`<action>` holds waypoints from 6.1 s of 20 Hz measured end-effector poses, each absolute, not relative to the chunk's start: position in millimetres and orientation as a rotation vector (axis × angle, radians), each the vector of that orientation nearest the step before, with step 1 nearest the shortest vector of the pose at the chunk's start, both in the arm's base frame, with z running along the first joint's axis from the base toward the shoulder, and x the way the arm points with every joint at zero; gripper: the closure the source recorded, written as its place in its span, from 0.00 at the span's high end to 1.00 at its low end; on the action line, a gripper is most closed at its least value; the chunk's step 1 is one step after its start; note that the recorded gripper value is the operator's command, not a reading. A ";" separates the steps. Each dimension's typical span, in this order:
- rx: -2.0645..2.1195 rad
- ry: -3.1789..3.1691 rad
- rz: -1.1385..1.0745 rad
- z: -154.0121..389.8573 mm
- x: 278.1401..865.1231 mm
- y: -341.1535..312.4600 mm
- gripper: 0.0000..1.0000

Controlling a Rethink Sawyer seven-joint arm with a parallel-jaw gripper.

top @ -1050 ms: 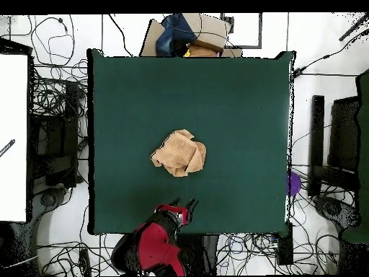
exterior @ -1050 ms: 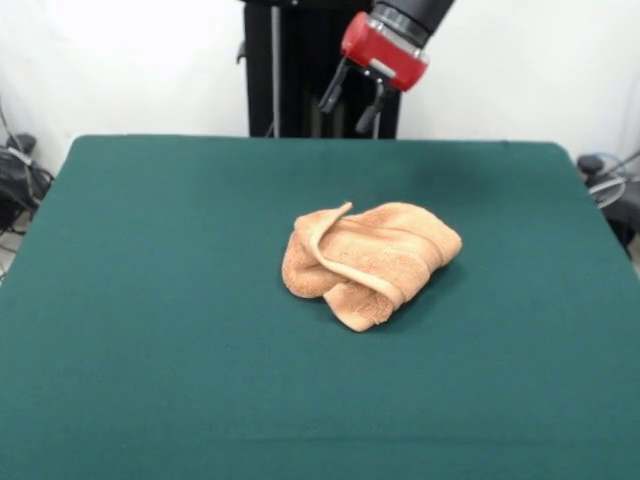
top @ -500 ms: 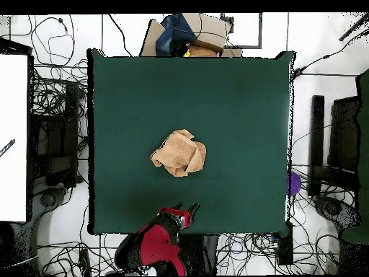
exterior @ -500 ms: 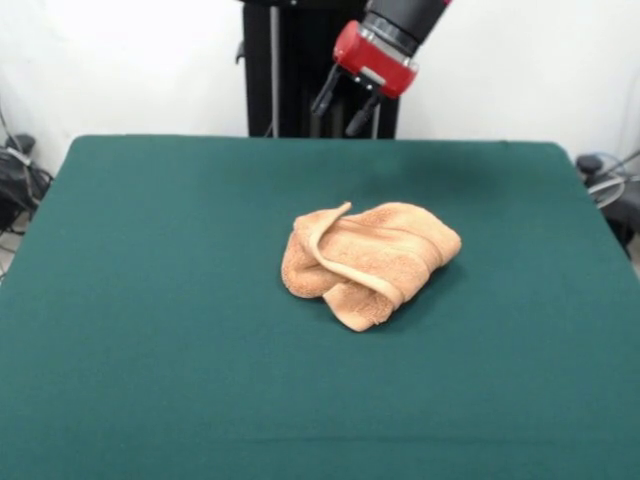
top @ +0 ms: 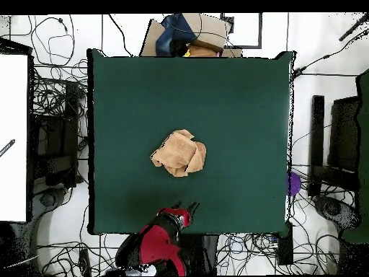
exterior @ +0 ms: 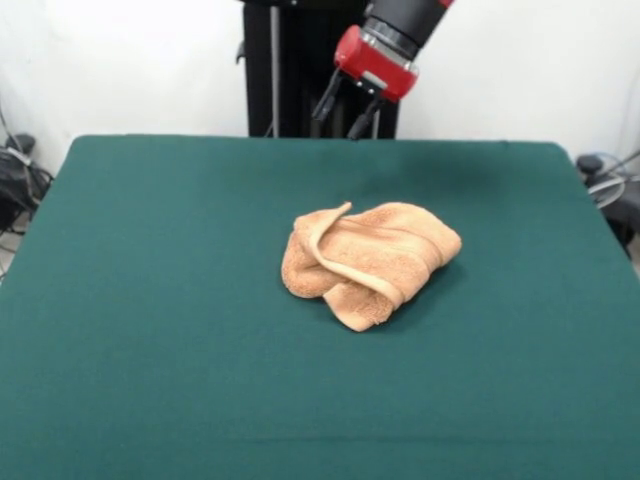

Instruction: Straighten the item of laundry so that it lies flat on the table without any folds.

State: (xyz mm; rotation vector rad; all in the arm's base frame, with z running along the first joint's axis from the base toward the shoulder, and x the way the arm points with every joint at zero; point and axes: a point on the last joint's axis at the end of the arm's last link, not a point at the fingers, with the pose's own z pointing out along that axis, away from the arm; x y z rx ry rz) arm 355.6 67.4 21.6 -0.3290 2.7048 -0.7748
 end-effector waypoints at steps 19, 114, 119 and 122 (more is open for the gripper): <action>-0.351 2.595 -0.619 41.8 387.6 94.6 1.00; -0.272 2.868 -0.502 39.3 515.9 77.4 1.00; -0.276 2.855 -0.551 47.3 513.4 68.8 1.00; -0.278 2.843 -0.588 53.9 512.1 62.7 1.00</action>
